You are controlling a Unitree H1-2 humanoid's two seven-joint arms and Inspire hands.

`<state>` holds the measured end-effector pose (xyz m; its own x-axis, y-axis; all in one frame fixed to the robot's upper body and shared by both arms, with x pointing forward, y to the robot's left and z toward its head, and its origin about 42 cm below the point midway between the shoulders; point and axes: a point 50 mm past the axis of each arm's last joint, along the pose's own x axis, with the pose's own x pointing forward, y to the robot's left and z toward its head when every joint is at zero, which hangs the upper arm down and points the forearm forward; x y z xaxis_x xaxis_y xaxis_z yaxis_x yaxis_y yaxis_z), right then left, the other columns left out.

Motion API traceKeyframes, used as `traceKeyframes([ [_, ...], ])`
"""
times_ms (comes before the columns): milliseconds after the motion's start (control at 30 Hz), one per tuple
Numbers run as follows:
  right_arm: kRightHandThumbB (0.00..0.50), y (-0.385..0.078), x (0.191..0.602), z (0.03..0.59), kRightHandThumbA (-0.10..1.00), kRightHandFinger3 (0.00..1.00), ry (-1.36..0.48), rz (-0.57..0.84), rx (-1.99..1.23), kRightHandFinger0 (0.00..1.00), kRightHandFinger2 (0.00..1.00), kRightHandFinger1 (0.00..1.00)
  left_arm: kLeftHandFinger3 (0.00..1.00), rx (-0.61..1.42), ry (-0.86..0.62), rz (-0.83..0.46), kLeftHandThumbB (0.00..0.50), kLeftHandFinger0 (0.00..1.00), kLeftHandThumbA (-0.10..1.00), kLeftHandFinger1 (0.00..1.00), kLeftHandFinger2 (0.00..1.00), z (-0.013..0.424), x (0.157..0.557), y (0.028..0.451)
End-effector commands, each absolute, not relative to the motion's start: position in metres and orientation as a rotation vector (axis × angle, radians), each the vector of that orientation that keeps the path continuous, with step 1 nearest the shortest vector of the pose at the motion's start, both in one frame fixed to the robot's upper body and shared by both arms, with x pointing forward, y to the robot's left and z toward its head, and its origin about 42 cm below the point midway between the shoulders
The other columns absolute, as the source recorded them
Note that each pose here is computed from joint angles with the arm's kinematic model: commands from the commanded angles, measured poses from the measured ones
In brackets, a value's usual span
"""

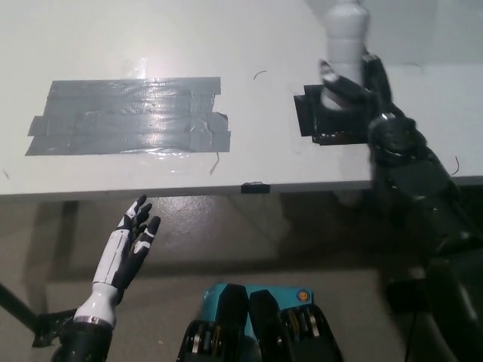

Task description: A white bottle is kept in the middle of the desk infront of the robot and the robot picks it up with its right hand and passes it to a person

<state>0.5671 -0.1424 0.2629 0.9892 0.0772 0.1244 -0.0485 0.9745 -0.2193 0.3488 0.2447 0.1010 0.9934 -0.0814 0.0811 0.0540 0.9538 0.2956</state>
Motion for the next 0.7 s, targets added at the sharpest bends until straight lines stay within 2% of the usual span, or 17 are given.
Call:
traceKeyframes([
  [0, 0.153, -0.102, 0.563, 0.306, -0.10, 0.81, -0.313, 0.181, -0.277, 0.04, 0.82, 0.47, 1.00, 0.312, -0.146, -0.075, 0.007, 1.00, 0.89, 1.00, 1.00, 0.113, 0.354, 0.248],
  [67, 0.147, -0.091, 0.562, 0.306, -0.10, 0.80, -0.311, 0.198, -0.298, 0.02, 0.82, 0.46, 1.00, 0.312, -0.143, -0.075, 0.004, 1.00, 0.88, 1.00, 1.00, 0.113, 0.353, 0.248],
  [167, 0.164, -0.081, 0.562, 0.297, -0.10, 0.79, -0.264, 0.215, -0.317, 0.00, 0.80, 0.44, 1.00, 0.318, -0.140, -0.077, 0.018, 1.00, 0.89, 1.00, 1.00, 0.112, 0.351, 0.248],
  [267, 0.168, -0.077, 0.563, 0.291, -0.10, 0.82, -0.232, 0.212, -0.328, 0.00, 0.83, 0.46, 1.00, 0.320, -0.135, -0.077, 0.019, 1.00, 0.90, 1.00, 1.00, 0.112, 0.350, 0.248],
  [333, 0.145, -0.077, 0.564, 0.285, -0.10, 0.80, -0.195, 0.205, -0.346, 0.00, 0.81, 0.46, 1.00, 0.321, -0.140, -0.079, 0.006, 1.00, 0.90, 1.00, 1.00, 0.112, 0.350, 0.248],
  [667, 0.160, -0.098, 0.563, 0.244, -0.10, 0.77, -0.033, 0.153, -0.357, 0.05, 0.82, 0.51, 1.00, 0.324, -0.119, -0.087, 0.025, 1.00, 0.88, 1.00, 1.00, 0.105, 0.339, 0.244],
])
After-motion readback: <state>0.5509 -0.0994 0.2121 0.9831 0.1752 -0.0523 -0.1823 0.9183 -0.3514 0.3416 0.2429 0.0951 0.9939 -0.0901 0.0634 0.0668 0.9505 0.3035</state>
